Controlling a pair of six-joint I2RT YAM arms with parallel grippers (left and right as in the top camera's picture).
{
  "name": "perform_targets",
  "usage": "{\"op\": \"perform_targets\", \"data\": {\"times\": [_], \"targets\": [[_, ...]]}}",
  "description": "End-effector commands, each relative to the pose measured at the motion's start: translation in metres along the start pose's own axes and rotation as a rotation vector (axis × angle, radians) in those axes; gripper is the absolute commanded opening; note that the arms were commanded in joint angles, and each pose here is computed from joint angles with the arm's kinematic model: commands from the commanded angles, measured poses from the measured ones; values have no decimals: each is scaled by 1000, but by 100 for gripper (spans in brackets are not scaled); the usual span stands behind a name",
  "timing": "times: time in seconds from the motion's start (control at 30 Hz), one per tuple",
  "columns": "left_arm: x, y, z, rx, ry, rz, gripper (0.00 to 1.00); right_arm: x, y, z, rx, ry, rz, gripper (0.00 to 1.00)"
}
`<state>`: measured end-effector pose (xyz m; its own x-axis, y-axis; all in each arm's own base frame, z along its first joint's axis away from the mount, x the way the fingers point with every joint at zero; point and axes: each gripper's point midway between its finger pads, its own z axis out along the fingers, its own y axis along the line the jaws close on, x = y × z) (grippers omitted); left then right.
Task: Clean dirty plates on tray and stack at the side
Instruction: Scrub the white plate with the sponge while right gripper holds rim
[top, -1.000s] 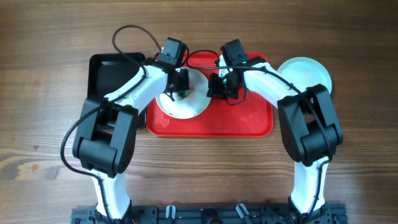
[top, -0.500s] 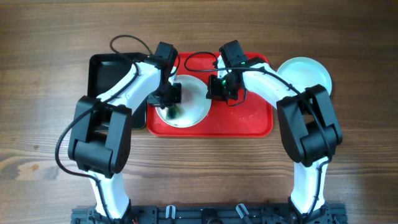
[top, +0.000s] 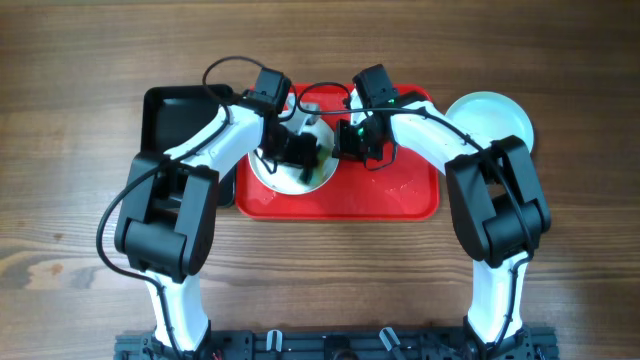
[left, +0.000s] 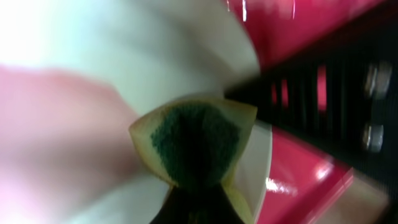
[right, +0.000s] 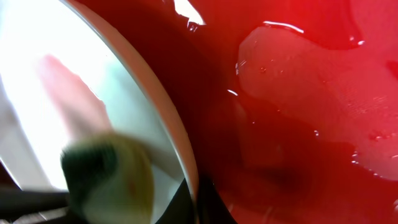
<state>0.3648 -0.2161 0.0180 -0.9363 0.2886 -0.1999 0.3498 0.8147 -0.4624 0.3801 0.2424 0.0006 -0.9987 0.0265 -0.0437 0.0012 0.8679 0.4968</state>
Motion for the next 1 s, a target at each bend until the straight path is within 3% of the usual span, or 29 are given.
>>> {"op": "perform_targets", "data": {"times": [0.0,0.13,0.27,0.43,0.53,0.73,0.83,0.97], "targets": [[-23,39,3,-214,-113,-153,4,5,-22,16,56,26,46,4],[-39,88,-19,-498,-267,-347,4,5,-23,16,57,26,46,4],[-24,124,-45,-746,-331,-507,4,5,-23,16,57,26,46,4],[8,130,-49,-818,-239,-588,4,5,-23,16,57,26,46,4],[27,111,-33,-704,-98,-562,4,5,-22,16,57,26,45,4],[52,36,-1,-233,175,-319,4,5,-22,16,56,26,46,4],[60,-3,1,4,238,-199,4,5,-22,16,56,26,46,4],[62,-32,-1,171,249,-82,4,5,-22,16,56,26,46,4]]}}
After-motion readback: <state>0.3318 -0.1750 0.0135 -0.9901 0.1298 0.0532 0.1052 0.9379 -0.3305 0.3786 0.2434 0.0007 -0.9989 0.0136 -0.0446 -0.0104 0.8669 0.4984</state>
